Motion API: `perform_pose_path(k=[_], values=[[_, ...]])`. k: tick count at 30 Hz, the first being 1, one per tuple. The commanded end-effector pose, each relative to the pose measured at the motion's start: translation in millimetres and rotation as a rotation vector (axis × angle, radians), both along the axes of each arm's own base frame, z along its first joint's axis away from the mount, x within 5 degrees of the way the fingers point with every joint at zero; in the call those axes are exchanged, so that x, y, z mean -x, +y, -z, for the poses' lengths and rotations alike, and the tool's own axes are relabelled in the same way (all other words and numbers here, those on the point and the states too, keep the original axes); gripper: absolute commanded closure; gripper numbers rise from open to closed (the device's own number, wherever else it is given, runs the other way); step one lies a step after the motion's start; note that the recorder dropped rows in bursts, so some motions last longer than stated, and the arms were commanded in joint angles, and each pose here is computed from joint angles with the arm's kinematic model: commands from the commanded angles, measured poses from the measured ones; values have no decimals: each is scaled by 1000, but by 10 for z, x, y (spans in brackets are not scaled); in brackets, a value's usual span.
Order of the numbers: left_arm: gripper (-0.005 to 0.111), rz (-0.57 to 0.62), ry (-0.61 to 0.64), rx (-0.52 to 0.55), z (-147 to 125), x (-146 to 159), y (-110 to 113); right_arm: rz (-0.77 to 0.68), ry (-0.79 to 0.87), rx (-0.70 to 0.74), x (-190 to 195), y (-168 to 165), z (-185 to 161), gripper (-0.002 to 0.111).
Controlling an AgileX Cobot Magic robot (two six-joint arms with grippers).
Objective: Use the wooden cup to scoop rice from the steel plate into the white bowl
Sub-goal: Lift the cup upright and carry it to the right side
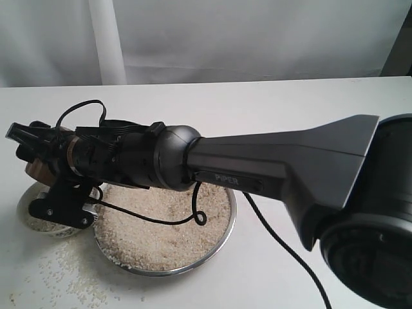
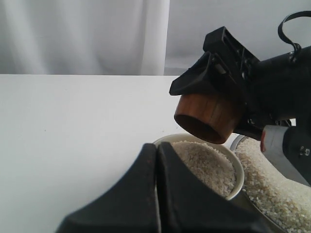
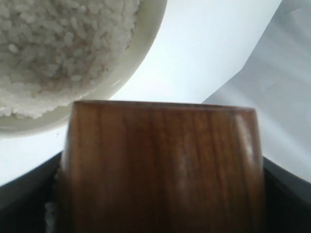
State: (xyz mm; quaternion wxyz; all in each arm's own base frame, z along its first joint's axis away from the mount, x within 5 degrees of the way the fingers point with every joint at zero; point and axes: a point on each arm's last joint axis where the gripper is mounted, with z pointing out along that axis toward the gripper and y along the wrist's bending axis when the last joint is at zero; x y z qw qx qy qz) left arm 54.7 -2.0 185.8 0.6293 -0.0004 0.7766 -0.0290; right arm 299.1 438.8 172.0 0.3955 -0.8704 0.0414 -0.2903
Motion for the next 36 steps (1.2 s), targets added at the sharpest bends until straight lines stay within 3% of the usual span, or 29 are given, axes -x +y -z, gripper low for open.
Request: perform_pose_path(k=[1,4,9,13,15,18,23,27,36], values=[[107,4,-10,12,-16,1,-4,-19,-27,-17,3,18,-81,108],[107,4,-10,12,-16,1,-4,1,5,-40,5,19,-80,108],[107,4,-10,12,-16,1,-4,152,224,-203,14,22,-74,108],[107,4,-10,12,-16,1,-4,355,508,-443,29,12,-192,108],[107,4,-10,12,-16,1,-4,505,726,-643,41,-1,-334,108],[107,4,-10,12,-16,1,-4,581,877,-805,56,-29,-554,108],[107,4,-10,12,-16,1,-4,474,960,-954,191,-235,-788,108],[107,4,-10,12,-16,1,-4,479,964,-985,215,-511,-879,108],[107,4,-10,12,-16,1,-4,458,957,-1111,337,-1411,-909,108]])
